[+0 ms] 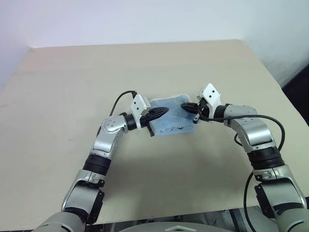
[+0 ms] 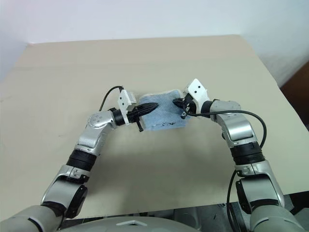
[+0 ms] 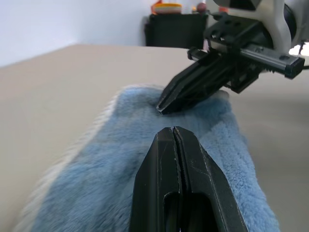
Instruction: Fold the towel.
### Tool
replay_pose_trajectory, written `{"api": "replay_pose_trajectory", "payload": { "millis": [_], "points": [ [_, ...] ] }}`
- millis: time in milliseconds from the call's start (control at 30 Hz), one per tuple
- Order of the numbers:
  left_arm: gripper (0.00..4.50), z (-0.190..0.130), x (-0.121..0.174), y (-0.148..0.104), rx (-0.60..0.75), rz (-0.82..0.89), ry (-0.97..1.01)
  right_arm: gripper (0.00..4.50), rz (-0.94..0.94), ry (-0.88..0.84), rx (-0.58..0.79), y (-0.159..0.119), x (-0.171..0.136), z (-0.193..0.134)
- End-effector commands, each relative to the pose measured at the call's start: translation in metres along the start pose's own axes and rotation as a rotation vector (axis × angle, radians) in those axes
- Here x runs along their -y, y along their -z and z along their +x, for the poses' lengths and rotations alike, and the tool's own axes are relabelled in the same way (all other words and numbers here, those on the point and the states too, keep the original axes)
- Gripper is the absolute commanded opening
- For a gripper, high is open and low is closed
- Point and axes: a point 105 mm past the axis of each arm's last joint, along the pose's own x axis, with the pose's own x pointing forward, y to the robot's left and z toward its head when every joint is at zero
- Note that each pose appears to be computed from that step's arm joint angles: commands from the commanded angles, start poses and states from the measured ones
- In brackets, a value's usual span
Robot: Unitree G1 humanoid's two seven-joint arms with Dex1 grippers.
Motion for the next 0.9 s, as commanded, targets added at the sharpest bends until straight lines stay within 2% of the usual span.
{"api": "replay_pose_trajectory", "payload": {
  "millis": [33, 300, 567, 733, 900],
  "points": [
    [0.04, 0.009, 0.000, -0.003, 0.010, 0.049, 0.003, 0.00, -0.024, -0.014, 0.067, -0.017, -0.007, 0.001],
    [0.04, 0.019, -0.003, 0.011, -0.019, 0.063, -0.054, 0.00, 0.025, 0.001, 0.037, 0.003, -0.013, 0.016],
    [0.04, 0.013, 0.013, 0.047, -0.108, 0.036, -0.023, 0.00, 0.072, -0.018, -0.037, 0.041, -0.027, 0.023],
    [0.04, 0.006, 0.031, 0.067, -0.170, -0.028, 0.036, 0.00, 0.083, -0.018, -0.049, 0.047, -0.028, 0.023],
    [0.04, 0.000, 0.038, 0.076, -0.219, -0.064, 0.073, 0.00, 0.083, -0.015, -0.052, 0.047, -0.027, 0.022]
  ]
}}
